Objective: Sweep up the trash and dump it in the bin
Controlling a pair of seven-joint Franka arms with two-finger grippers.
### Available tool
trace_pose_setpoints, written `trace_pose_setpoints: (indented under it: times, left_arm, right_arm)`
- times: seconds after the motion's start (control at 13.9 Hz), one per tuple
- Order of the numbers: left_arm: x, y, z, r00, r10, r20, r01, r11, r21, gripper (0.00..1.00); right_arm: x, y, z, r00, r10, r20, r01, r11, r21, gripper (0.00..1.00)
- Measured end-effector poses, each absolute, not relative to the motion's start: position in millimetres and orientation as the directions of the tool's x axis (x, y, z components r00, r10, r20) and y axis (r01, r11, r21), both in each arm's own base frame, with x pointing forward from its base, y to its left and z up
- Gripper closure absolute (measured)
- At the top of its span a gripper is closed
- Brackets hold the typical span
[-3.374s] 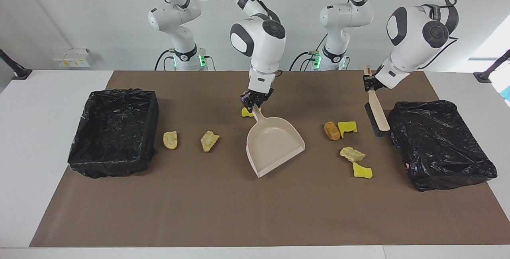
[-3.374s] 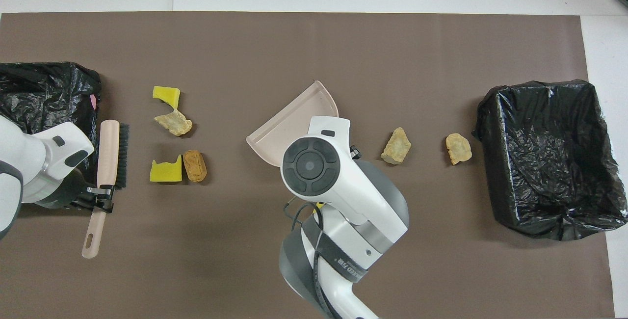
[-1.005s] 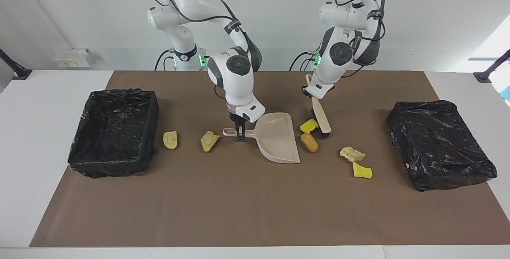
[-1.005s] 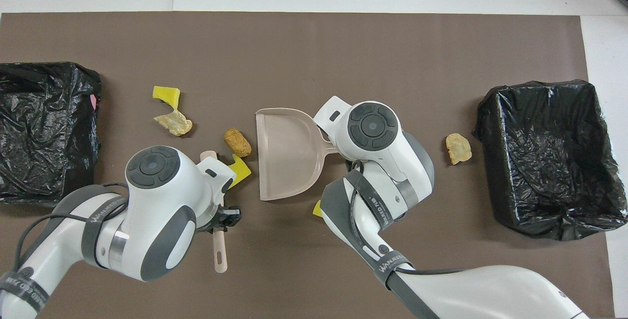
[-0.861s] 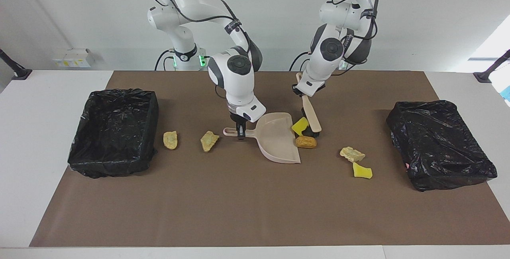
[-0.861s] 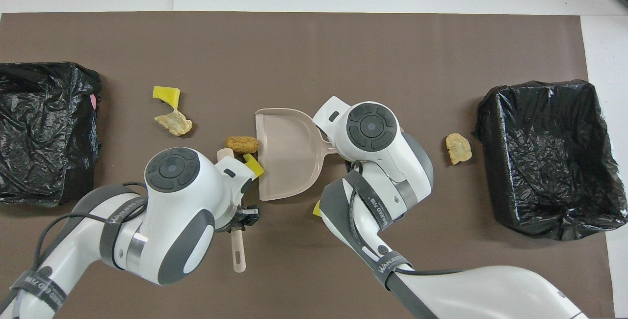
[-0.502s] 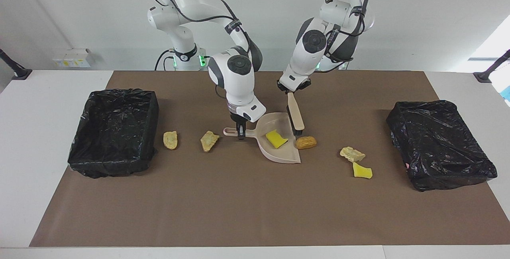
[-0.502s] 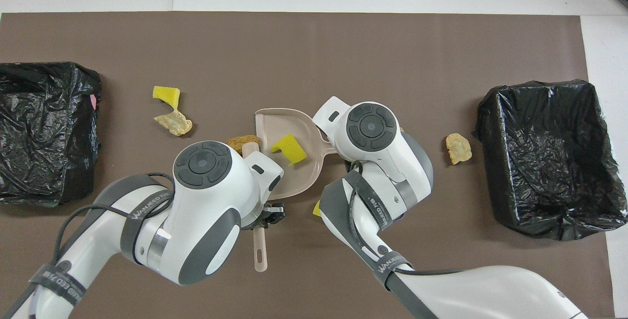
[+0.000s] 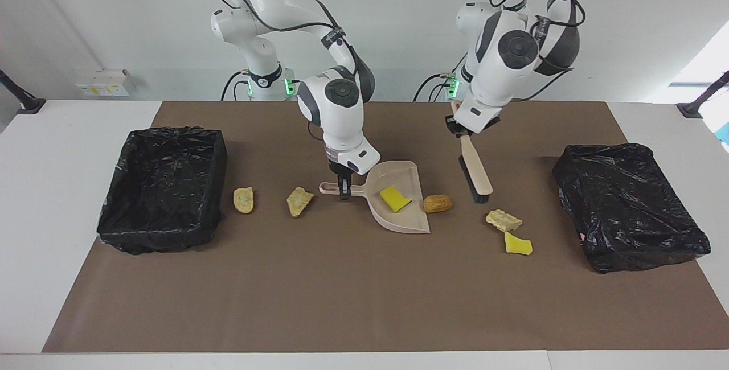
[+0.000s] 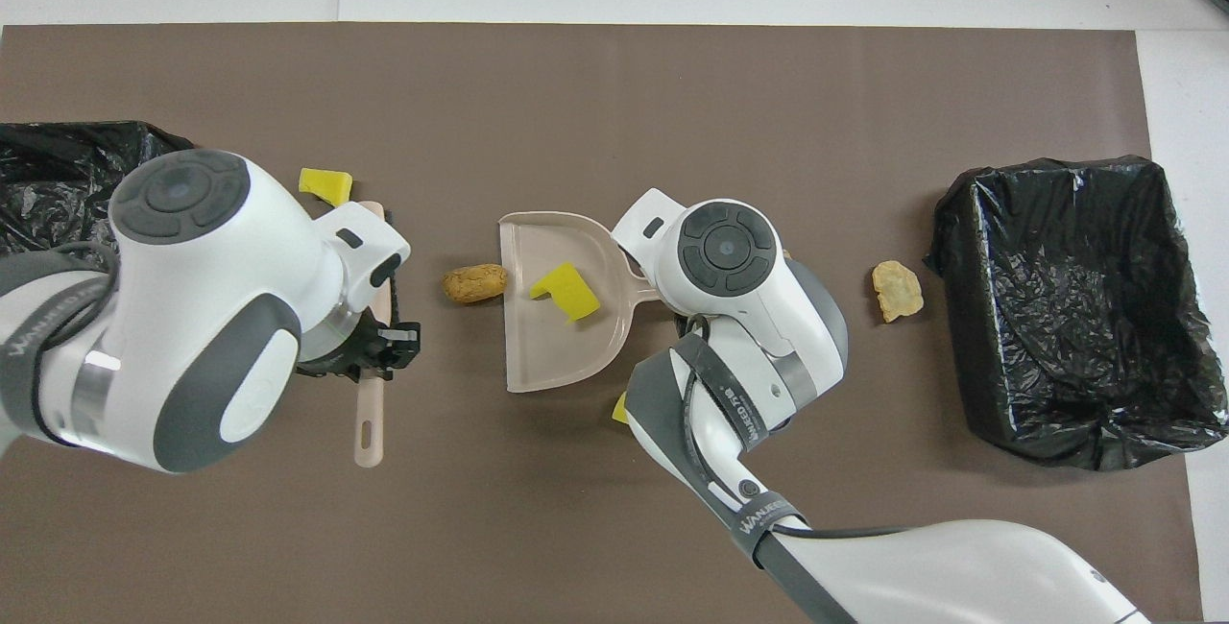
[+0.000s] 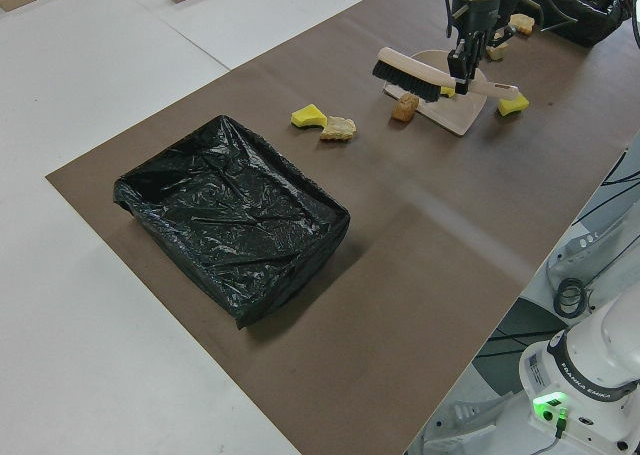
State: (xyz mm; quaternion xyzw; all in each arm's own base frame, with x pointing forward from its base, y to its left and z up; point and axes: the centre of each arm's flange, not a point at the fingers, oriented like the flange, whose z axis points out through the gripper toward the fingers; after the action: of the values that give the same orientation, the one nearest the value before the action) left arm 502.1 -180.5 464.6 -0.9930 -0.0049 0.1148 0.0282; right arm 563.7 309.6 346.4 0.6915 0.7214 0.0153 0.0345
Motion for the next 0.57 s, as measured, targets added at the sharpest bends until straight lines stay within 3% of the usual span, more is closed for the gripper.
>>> trace_pose_setpoints:
  times: [0.36,0.57]
  left_arm:
    - [567.1,-52.5,440.9,0.966,-0.236,-0.103,-0.251,-0.952,-0.176,0.74]
    - [588.8,-37.3,392.2,0.957,-0.264,-0.117,-0.282,-0.940,-0.189,0.74]
  right_arm:
    - [553.5,323.8,346.4,0.044,0.997,-0.063,0.996,-0.039,0.075,0.67]
    - [539.8,342.9,348.5,0.084,0.990,-0.112,0.991,-0.071,0.110,0.67]
